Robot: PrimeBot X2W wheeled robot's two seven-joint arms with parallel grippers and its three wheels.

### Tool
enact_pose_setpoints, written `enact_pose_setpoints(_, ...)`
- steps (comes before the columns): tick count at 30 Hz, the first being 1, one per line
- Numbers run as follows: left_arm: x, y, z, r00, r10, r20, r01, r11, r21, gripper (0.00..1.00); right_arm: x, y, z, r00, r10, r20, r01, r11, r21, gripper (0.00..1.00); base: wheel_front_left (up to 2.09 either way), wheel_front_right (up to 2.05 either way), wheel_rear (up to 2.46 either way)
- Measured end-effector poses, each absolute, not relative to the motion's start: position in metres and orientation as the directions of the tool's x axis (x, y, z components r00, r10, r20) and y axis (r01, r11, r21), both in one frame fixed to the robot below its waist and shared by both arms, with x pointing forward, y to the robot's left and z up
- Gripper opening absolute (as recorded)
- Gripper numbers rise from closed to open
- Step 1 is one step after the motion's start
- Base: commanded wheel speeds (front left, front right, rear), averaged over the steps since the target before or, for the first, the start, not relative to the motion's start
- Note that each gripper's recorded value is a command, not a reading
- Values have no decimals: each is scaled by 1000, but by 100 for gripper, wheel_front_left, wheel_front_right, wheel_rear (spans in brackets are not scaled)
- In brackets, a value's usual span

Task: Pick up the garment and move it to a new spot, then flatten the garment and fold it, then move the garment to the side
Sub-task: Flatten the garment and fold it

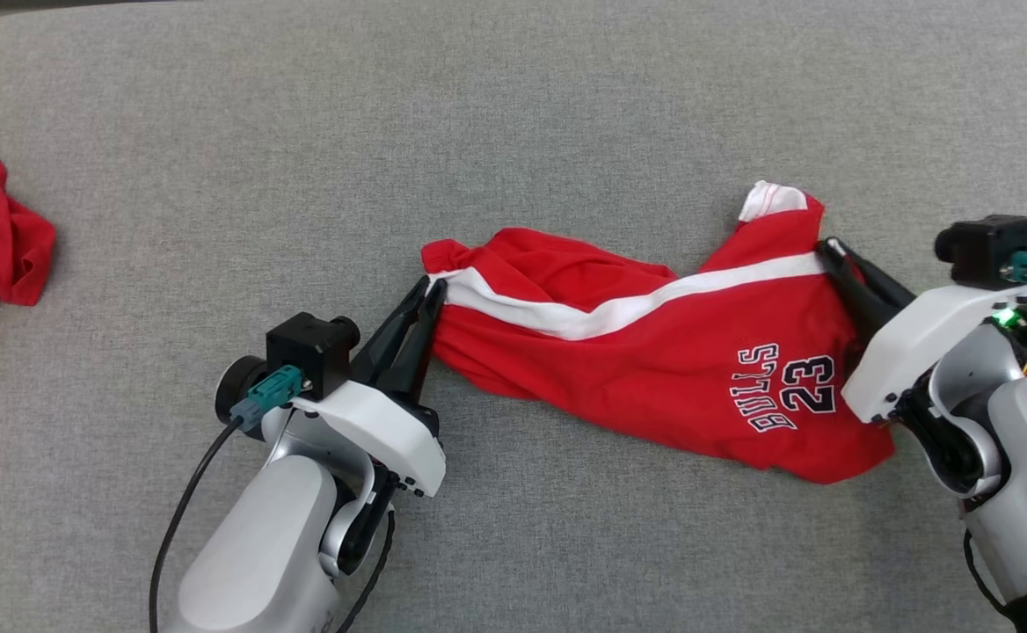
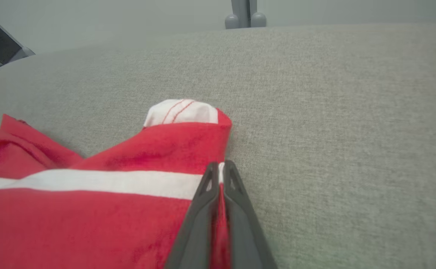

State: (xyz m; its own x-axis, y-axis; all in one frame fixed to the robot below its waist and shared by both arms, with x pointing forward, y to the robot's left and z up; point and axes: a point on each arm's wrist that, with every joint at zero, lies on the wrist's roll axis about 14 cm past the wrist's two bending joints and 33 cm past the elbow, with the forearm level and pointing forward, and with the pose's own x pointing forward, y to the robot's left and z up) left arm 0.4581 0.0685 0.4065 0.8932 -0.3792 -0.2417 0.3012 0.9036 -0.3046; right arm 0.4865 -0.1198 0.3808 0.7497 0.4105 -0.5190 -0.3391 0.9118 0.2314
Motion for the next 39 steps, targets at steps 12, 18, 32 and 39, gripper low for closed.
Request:
enact_pose_setpoints(12,473,74,453,930,-357,-89,322,907,-270,0,495,-141,455,906,364,-217,-320,923,215,0,0,0,0)
enact_pose_setpoints(18,492,79,517,931,-358,67,364,907,-212,0,503,-152,540,942,325,88,-333,936,109,0,0,0,0)
enact_pose_setpoints(32,484,72,716,778,-414,472,485,874,-32,0,462,-170,734,759,256,598,-256,963,-88,0,0,0,0)
enact_pose_setpoints(39,482,64,731,760,-432,485,511,859,-36,0,466,-170,735,785,252,566,-258,964,-71,0,0,0,0)
